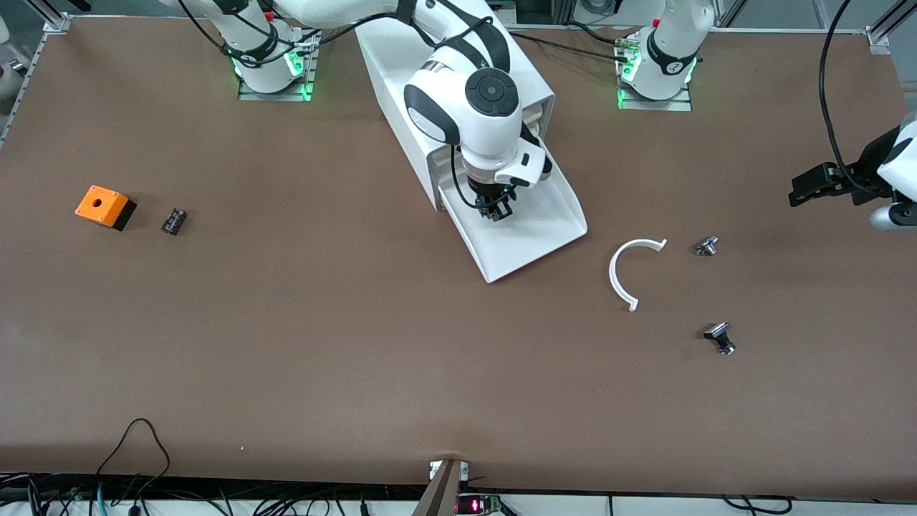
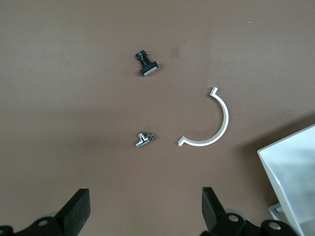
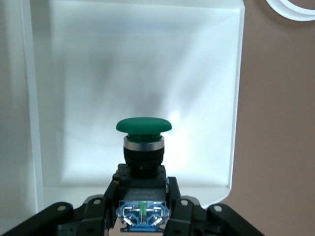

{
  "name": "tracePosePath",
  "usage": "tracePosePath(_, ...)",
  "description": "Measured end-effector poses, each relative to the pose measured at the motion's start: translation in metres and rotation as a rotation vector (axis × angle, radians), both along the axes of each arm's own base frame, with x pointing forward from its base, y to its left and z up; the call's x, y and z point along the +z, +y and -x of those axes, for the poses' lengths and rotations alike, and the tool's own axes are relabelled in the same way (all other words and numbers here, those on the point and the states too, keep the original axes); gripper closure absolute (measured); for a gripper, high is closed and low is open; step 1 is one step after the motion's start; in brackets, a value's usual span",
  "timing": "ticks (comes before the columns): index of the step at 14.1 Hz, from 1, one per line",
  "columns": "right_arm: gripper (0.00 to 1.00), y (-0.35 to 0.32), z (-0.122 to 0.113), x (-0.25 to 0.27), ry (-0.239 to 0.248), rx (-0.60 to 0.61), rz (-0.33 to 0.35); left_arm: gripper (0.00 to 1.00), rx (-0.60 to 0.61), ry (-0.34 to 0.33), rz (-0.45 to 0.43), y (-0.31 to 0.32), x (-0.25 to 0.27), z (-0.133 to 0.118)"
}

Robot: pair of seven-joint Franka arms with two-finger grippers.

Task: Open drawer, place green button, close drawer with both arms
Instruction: 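Lower the green button into the open drawer with the right gripper, then open the right gripper to release the button inside the drawer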

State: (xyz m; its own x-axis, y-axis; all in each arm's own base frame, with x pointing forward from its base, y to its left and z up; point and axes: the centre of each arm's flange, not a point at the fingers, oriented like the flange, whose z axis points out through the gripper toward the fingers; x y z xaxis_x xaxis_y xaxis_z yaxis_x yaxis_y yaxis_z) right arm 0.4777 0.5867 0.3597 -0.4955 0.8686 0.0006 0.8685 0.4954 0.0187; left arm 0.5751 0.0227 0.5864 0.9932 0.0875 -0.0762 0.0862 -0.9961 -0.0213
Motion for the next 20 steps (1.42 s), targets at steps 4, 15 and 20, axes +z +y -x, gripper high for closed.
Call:
tracePosePath(4,0.59,0.012,0.011,-0.040,0.006,0.019,0.040,0.00,0.051,0.017,-0.006,-0.003,0.016,0.017)
tracePosePath(15,0.57,0.026,0.012,-0.104,-0.043,-0.116,0.014,0.00,0.110,0.016,0.054,0.018,0.015,0.026)
tracePosePath(20,0.19,0.030,0.017,-0.099,-0.048,-0.183,0.019,0.00,0.109,0.013,0.054,0.018,0.015,0.025)
